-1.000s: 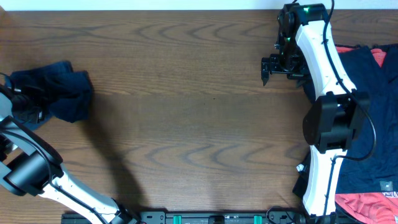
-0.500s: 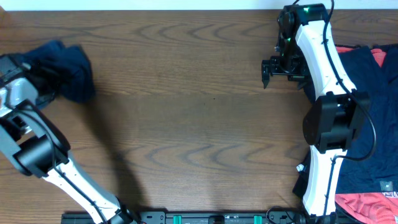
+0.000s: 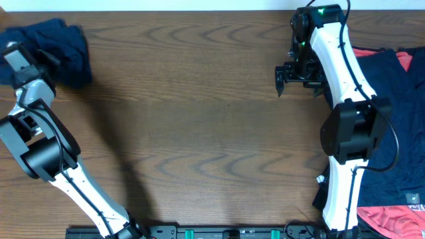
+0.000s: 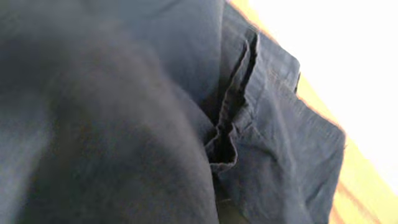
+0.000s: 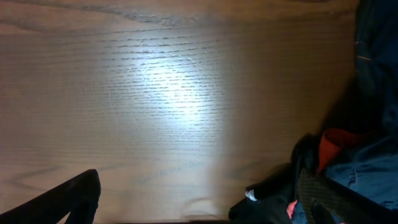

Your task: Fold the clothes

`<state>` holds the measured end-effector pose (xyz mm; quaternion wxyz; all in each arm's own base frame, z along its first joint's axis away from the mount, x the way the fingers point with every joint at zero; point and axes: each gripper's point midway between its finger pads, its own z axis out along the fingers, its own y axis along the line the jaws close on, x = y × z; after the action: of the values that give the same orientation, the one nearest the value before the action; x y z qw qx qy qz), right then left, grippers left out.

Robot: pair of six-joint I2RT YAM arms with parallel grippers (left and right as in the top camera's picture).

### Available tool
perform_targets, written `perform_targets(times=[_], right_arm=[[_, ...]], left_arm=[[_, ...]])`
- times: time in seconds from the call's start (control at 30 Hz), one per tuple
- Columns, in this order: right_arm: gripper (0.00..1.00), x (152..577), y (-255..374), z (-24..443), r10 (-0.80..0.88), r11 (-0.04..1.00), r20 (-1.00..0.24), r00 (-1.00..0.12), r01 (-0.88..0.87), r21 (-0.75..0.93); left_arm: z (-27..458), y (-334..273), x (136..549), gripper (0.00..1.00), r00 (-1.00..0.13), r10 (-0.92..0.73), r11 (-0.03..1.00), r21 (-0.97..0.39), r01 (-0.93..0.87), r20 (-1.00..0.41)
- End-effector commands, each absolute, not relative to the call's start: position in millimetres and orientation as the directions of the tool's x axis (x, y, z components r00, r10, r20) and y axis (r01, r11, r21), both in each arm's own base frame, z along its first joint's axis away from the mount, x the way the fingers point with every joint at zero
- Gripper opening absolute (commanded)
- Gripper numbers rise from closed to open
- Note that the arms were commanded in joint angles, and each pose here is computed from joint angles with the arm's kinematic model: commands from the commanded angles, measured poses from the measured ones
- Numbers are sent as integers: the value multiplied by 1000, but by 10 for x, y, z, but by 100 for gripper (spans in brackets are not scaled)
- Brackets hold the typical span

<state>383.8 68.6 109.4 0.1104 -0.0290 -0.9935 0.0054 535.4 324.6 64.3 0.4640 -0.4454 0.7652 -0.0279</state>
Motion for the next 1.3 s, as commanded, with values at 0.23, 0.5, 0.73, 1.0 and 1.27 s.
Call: perform_targets(times=[0.23, 0.5, 0.73, 1.0, 1.27], right_arm=[[99, 3817, 778, 1133, 24, 1000, 216, -976, 27, 14], [99, 3826, 779, 1131, -15, 1000, 212, -977, -10, 23], [99, 3931, 777, 1112, -17, 999, 170, -985, -12, 32], [99, 3999, 795, 1102, -19, 999, 143, -990, -13, 40], [99, 3956, 794, 1109, -43, 998, 159, -986, -37, 45]], left_arm=[[383, 3303, 5177, 15, -217, -716, 572, -380, -727, -663], [360, 3277, 5148, 98, -221, -731, 560, -382, -735, -646], [563, 3205, 5112, 79, -213, -755, 544, -412, -731, -620], [766, 2974, 4711, 77, -192, -861, 405, -406, -819, -472], [1320, 3024, 4223, 91, -111, -855, 306, -320, -896, -506]])
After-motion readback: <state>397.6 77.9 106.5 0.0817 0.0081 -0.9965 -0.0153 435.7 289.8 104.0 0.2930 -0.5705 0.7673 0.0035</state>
